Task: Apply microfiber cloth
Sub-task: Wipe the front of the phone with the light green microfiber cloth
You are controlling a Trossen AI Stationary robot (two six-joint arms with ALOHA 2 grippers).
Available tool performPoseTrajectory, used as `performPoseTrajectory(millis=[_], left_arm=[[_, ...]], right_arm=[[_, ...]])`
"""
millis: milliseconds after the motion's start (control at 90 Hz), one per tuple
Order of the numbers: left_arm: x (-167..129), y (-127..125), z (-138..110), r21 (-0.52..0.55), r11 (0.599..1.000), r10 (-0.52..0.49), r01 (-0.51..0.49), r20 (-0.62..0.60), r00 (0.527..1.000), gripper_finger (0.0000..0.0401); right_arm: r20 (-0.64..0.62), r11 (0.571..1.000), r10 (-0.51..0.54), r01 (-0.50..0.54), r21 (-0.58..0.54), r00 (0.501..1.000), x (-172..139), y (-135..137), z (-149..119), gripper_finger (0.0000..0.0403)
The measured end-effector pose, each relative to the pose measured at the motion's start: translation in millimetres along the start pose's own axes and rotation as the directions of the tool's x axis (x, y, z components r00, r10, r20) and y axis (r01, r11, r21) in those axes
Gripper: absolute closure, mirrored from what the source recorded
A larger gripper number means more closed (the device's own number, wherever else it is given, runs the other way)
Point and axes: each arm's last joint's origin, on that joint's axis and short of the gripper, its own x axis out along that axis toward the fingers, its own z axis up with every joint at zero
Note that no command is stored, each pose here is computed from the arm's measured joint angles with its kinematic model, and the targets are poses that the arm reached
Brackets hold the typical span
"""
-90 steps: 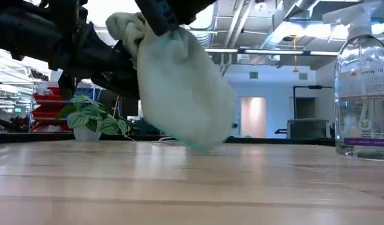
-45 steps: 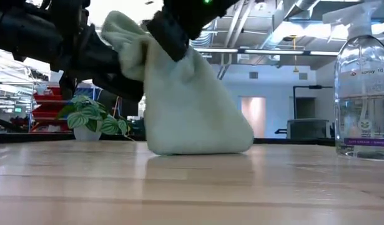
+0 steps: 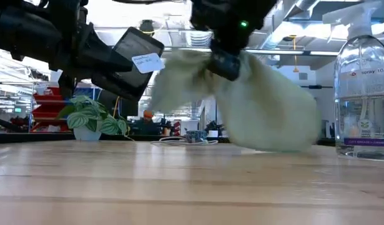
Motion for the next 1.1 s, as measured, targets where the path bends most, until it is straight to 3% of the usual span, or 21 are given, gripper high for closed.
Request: performPoseTrajectory(millis=[122,289,444,567,678,900,1100], left_arm=[[0,0,0,0.008,1.000,0.005,-0.006,0.005,1.000,0.0398],[0,1,0,0.012,1.000,0.018,-0.018,0.015,1.000,0.0398],[0,1,0,0.019,1.000,0.019,-0.019,0.016,1.000,0.0398],[0,0,0,0.031,0.999,0.017,-0.018,0.017,1.000,0.0398],[-3,-2,5,0.053,0.999,0.006,-0.007,0.028,1.000,0.0398],[-17,-8,27,0.100,0.995,-0.012,0.004,0.078,0.997,0.0398],[-35,0,51,0.154,0.987,0.032,-0.047,0.101,0.994,0.0399]], right_arm=[[-0.024,0.997,-0.013,0.014,0.077,1.000,-4,-29,-9,0.0403],[0.035,0.992,0.007,-0.012,0.128,0.999,-21,-53,-7,0.0403],[0.075,0.985,0.128,-0.136,0.109,0.989,-33,-52,-6,0.0403],[0.063,0.928,0.366,-0.369,0.053,0.929,-34,-33,-5,0.0403],[-0.023,0.876,0.478,-0.479,-0.054,0.878,-26,2,-9,0.0403],[-0.162,0.790,0.546,-0.570,-0.226,0.822,-13,67,-17,0.0403],[-0.122,0.739,0.617,-0.626,-0.251,0.777,-16,96,-14,0.0403]])
